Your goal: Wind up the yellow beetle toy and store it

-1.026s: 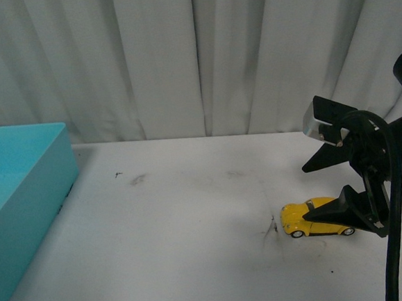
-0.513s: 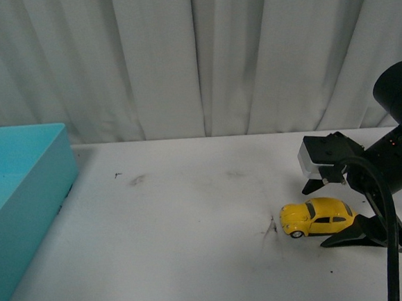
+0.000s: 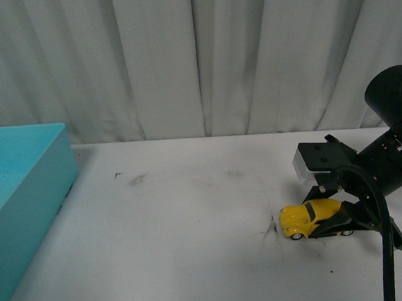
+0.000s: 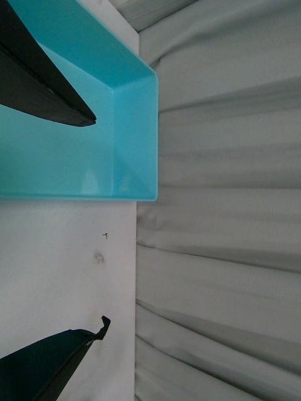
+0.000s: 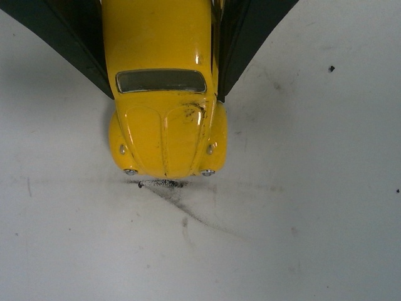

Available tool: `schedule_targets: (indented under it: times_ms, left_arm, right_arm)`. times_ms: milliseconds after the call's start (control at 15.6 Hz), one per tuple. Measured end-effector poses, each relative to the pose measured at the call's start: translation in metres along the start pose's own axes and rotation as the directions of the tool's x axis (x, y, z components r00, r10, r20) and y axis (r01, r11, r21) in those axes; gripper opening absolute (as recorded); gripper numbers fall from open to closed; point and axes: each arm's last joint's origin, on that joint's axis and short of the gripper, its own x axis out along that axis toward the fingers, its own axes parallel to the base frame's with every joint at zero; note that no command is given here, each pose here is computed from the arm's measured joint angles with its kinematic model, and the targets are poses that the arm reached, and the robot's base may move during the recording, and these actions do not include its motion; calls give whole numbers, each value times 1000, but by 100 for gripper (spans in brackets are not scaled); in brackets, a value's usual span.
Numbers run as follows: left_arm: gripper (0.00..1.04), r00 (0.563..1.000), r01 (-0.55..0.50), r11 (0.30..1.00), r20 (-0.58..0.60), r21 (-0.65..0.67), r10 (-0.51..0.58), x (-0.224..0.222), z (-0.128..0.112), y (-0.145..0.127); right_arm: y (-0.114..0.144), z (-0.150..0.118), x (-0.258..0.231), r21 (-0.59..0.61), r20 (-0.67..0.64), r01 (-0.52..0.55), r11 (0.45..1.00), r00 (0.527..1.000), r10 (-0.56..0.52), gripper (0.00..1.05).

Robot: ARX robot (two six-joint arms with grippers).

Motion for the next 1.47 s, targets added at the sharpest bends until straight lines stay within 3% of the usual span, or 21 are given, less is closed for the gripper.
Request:
schedule_targets:
  times_ms: [449,962,1475]
  left_arm:
    - [98,1000,0,1000,0,0,0,0,0,0]
    - [98,1000,0,1000,0,0,0,0,0,0]
    - [98,1000,0,1000,0,0,0,0,0,0]
  right_arm:
    - [8,-21,-7,40,39,20,999,999,-21,42]
    - [43,-68,-29,153,121,45,987,991,-64,42]
    - [70,-106,-62,213,94,52,976,993,-74,42]
